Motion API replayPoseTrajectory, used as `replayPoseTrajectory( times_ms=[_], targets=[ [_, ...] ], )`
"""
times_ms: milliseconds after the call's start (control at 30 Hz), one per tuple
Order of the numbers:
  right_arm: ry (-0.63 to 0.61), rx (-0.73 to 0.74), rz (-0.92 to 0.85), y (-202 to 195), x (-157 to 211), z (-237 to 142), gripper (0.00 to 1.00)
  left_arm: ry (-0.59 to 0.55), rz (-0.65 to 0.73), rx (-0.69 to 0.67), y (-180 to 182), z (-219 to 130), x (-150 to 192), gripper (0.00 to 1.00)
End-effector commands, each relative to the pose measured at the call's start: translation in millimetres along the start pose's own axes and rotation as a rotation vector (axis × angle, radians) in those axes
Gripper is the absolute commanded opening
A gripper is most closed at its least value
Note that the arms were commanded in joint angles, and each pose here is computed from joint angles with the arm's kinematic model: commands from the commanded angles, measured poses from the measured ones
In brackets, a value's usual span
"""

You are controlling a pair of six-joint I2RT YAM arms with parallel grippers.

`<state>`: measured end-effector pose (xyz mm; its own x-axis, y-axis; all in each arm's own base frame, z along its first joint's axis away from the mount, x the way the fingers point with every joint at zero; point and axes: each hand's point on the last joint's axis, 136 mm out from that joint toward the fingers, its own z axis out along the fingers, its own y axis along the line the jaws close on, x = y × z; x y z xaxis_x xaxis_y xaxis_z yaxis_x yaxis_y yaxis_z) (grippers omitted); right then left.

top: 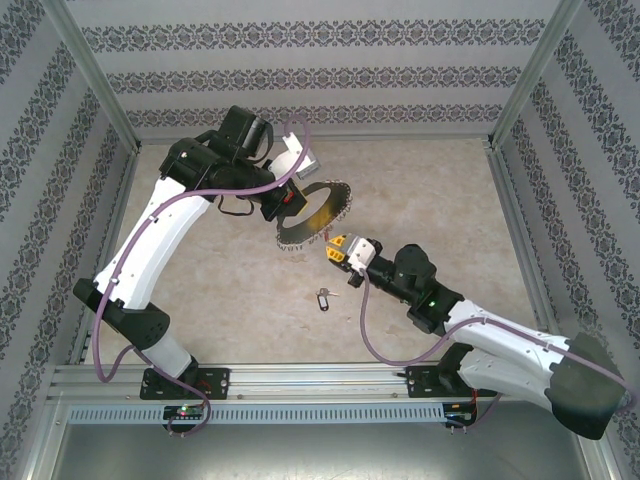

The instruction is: Put the keys on the keyring

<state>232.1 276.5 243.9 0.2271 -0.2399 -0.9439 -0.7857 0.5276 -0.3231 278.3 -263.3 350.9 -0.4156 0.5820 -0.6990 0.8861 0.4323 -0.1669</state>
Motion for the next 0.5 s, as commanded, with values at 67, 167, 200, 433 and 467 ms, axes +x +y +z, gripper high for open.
replayPoseTrajectory(
  times_ms=[67, 167, 200, 433, 467],
  targets=[
    [-0.063, -0.053, 0.026, 9.7, -17.0, 5.0, 0.18, 0.009, 0.031, 0.002, -6.6, -3.5, -2.3, 0.0],
    [-0.053, -0.072, 0.038, 14.0, -14.2, 8.4, 0.18, 0.011, 0.033, 0.0, -7.1, -3.3, -1.9, 0.0],
    [-0.045, -0.068, 0.045, 13.7, -11.5, 9.4, 0.18, 0.012, 0.032, 0.001, -7.0, -3.0, -1.8, 0.0],
    [-0.011, -0.022, 0.068, 7.1, -0.1, 15.7, 0.18, 0.014, 0.038, 0.005, -10.4, -2.9, -1.7, 0.0],
    [-0.016, -0.021, 0.071, 6.9, -1.3, 16.2, 0.18, 0.016, 0.038, 0.004, -10.3, -2.7, -1.5, 0.0]
  ],
)
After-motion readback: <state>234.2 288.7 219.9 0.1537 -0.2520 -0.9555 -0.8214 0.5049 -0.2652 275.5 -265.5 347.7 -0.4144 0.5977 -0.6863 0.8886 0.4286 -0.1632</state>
